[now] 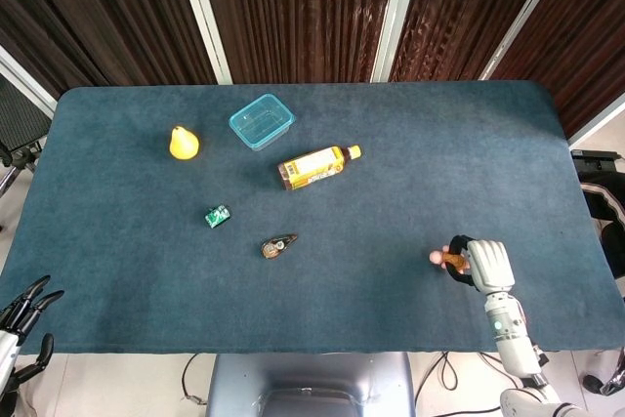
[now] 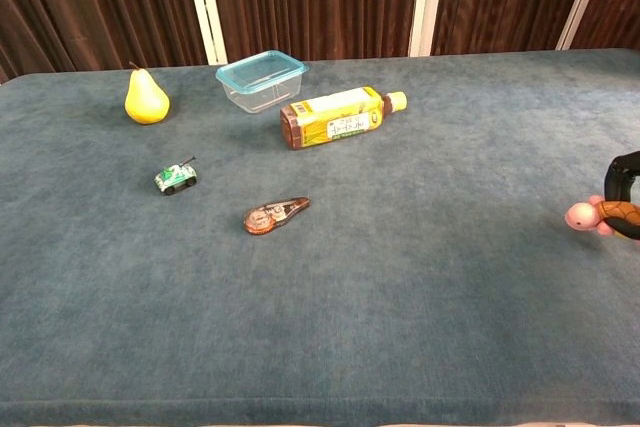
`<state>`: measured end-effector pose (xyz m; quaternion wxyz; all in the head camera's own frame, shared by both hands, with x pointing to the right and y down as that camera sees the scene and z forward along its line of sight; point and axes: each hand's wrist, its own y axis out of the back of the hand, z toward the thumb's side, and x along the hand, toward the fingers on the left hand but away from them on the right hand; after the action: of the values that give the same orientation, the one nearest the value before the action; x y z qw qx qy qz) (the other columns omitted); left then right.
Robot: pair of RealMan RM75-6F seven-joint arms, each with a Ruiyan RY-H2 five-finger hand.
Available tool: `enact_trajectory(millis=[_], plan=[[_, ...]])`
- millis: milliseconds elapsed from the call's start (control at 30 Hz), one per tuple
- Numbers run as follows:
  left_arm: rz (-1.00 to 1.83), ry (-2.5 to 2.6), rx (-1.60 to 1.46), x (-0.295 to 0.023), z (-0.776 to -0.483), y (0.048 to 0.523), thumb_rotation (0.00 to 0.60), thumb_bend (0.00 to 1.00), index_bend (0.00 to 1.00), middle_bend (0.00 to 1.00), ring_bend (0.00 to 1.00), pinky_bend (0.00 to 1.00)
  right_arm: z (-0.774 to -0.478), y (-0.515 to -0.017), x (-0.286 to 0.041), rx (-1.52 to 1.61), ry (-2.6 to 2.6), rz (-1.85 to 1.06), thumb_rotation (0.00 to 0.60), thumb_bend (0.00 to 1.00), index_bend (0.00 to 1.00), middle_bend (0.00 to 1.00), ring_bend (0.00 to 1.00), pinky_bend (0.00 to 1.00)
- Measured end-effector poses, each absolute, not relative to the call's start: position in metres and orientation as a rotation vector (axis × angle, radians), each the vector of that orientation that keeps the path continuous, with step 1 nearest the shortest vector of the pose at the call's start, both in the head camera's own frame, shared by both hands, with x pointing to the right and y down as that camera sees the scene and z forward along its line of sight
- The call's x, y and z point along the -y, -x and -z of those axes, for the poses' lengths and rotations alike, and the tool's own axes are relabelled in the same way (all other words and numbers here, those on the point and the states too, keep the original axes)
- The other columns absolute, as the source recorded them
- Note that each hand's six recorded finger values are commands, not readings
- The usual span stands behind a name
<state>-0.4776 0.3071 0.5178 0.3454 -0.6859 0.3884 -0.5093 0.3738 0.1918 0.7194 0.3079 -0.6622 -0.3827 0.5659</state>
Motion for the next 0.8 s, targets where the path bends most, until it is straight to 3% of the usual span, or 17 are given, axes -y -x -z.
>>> enact_trajectory(millis=[33, 67, 100, 133, 200, 300, 467, 800], plan=[[1.322, 1.781, -1.008, -0.307, -0.518, 0.478, 0.600, 0.59, 0.17, 0.02, 0.15, 0.36, -0.719, -0.374, -0.192, 1.012, 1.751, -1.496, 0.600, 0.96, 0.75, 0.67, 1.00, 1.00], [1.322, 1.781, -1.008, -0.307, -0.518, 0.478, 0.600, 0.59, 0.17, 0.02, 0.15, 0.36, -0.719, -0.374, -0.192, 1.011, 1.752, -1.496, 0.600, 0.85, 0.60, 0.58, 1.00, 1.00], [1.322, 1.781, -1.007, -0.307, -0.518, 0.478, 0.600, 0.59, 0.17, 0.02, 0.15, 0.36, -0.719, -0.375, -0.192, 1.007, 1.756, -1.497, 0.600, 0.70, 0.43, 0.47, 1.00, 0.99], [1.321, 1.782, -1.007, -0.307, -0.518, 0.478, 0.600, 0.59, 0.17, 0.02, 0.15, 0.36, -0.718, -0.376, -0.193, 1.002, 1.762, -1.498, 0.600, 0.56, 0.35, 0.42, 1.00, 0.98], [1.320, 1.783, -1.008, -0.307, -0.518, 0.477, 0.600, 0.59, 0.17, 0.02, 0.15, 0.36, -0.714, -0.378, -0.195, 0.989, 1.774, -1.501, 0.600, 0.37, 0.22, 0.35, 1.00, 0.97], [1.320, 1.783, -1.009, -0.307, -0.518, 0.477, 0.600, 0.59, 0.17, 0.02, 0.15, 0.36, -0.705, -0.379, -0.198, 0.970, 1.791, -1.501, 0.600, 0.20, 0.07, 0.26, 0.99, 0.94], [1.319, 1.784, -1.007, -0.307, -0.518, 0.476, 0.600, 0.59, 0.17, 0.02, 0.15, 0.36, -0.688, -0.380, -0.204, 0.938, 1.794, -1.515, 0.600, 0.08, 0.00, 0.19, 0.96, 0.92], [1.322, 1.785, -1.002, -0.308, -0.518, 0.476, 0.600, 0.59, 0.17, 0.02, 0.15, 0.36, -0.642, -0.388, -0.202, 1.020, 1.719, -1.483, 0.600, 0.07, 0.00, 0.14, 0.93, 0.88]])
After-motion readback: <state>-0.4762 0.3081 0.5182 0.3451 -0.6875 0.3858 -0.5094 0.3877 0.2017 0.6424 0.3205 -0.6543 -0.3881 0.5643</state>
